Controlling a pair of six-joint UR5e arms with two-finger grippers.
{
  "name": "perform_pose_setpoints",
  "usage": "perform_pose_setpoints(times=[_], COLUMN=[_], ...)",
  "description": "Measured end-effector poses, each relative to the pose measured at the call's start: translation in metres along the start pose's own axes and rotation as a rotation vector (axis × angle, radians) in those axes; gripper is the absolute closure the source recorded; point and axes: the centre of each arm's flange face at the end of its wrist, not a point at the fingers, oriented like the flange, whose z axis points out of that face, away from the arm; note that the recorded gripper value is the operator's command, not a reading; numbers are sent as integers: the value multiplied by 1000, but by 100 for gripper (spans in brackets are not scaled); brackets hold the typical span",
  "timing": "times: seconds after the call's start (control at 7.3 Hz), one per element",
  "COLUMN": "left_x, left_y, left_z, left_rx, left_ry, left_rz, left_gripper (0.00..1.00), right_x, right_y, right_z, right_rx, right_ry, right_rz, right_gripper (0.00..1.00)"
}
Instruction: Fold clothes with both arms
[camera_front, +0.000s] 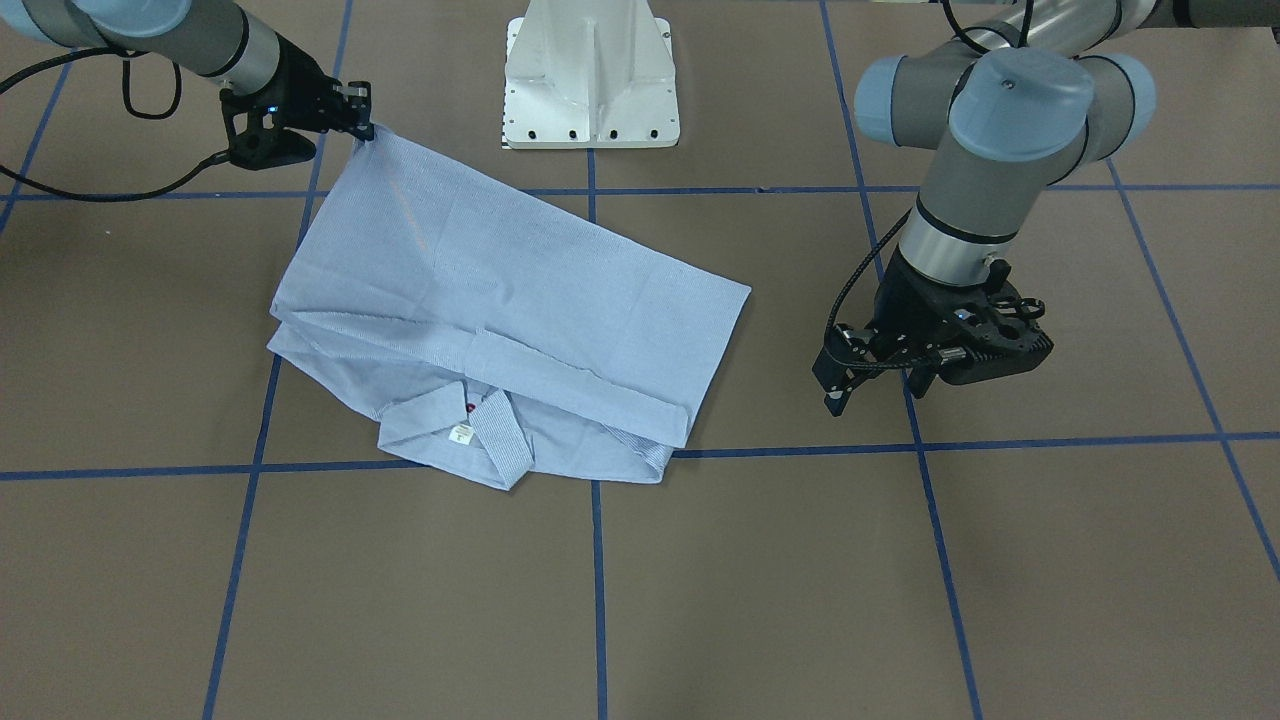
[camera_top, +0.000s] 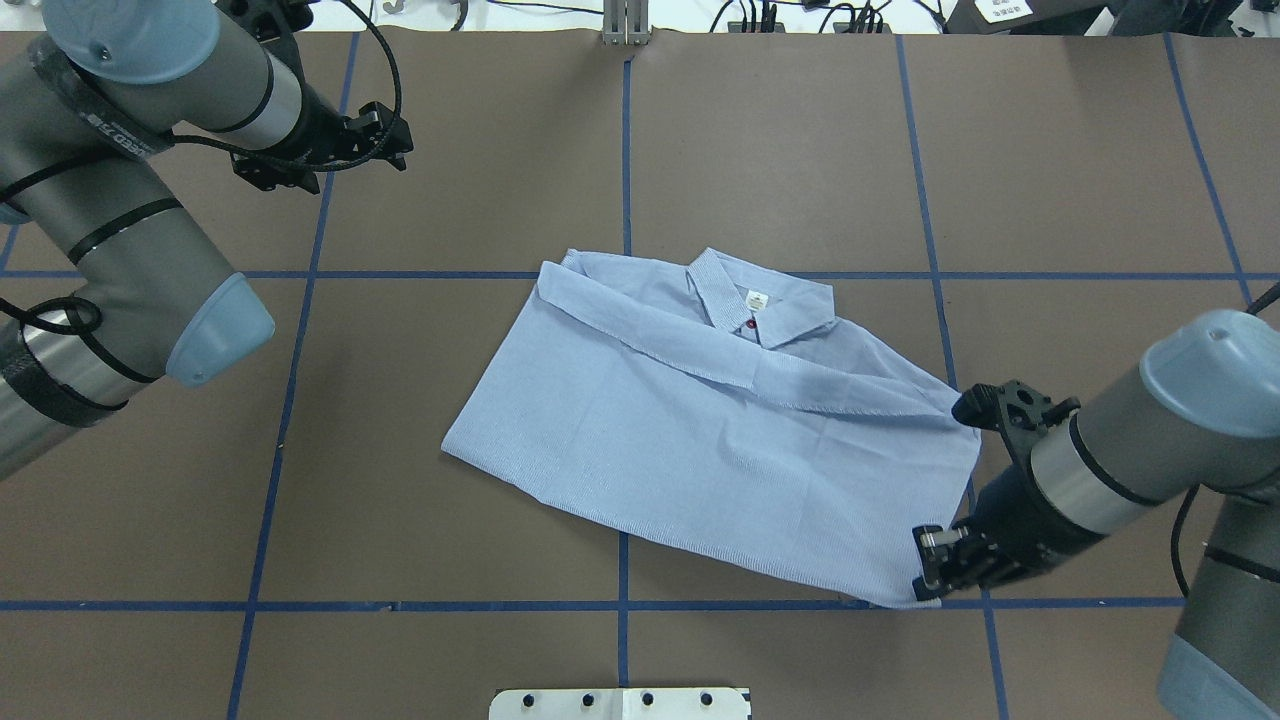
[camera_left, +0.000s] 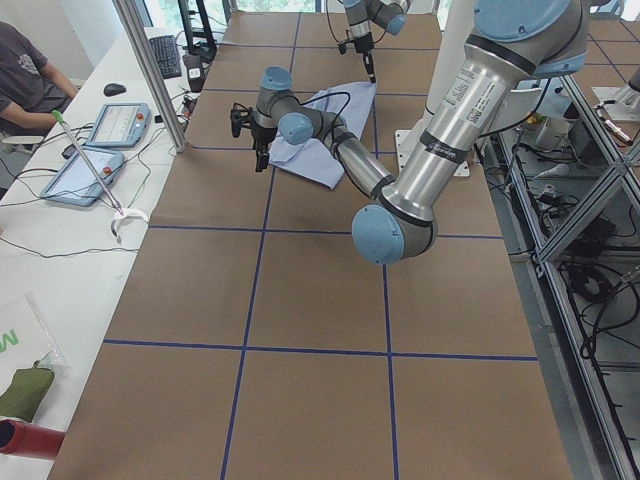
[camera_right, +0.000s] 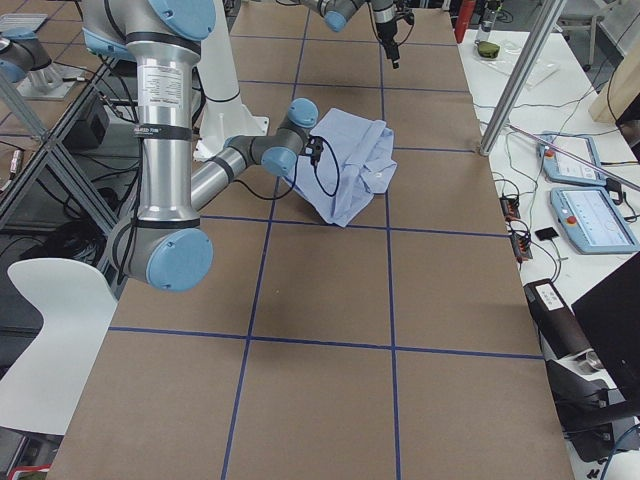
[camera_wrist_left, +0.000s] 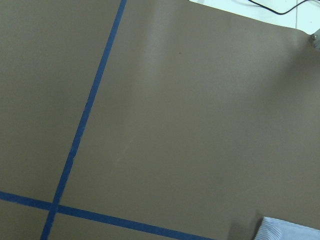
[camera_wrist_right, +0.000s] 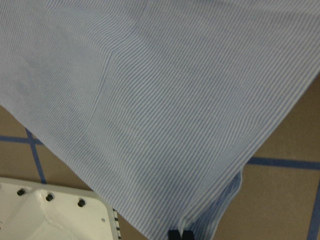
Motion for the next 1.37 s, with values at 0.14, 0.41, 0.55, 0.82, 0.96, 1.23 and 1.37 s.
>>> perform_pose_setpoints(times=[0.14, 0.41, 0.55, 0.82, 0.96, 1.23, 1.37], left_x=[0, 7, 13, 33, 46, 67, 71], left_y=[1, 13, 38, 125, 170, 251, 281], left_z=[0, -2, -3, 0, 4, 13, 21], left_rx=[0, -11, -35, -137, -199, -285, -302], left_ry=[1, 17, 36, 76, 86, 70, 48], left_rz=[1, 5, 11, -1, -45, -167, -205], left_gripper=[0, 0, 0, 0, 1, 1, 2], right_x=[6, 14, 13, -4, -19, -30, -33], right_y=[23, 35, 28, -12, -37, -69, -75], right_z=[8, 12, 5, -41, -73, -123, -136], right_rx=[-53, -90, -65, 74, 163, 318, 368], right_ry=[18, 36, 24, -53, -102, -150, -159], right_rz=[8, 30, 40, 54, 52, 49, 46], right_gripper=[11, 0, 0, 0, 0, 0, 0])
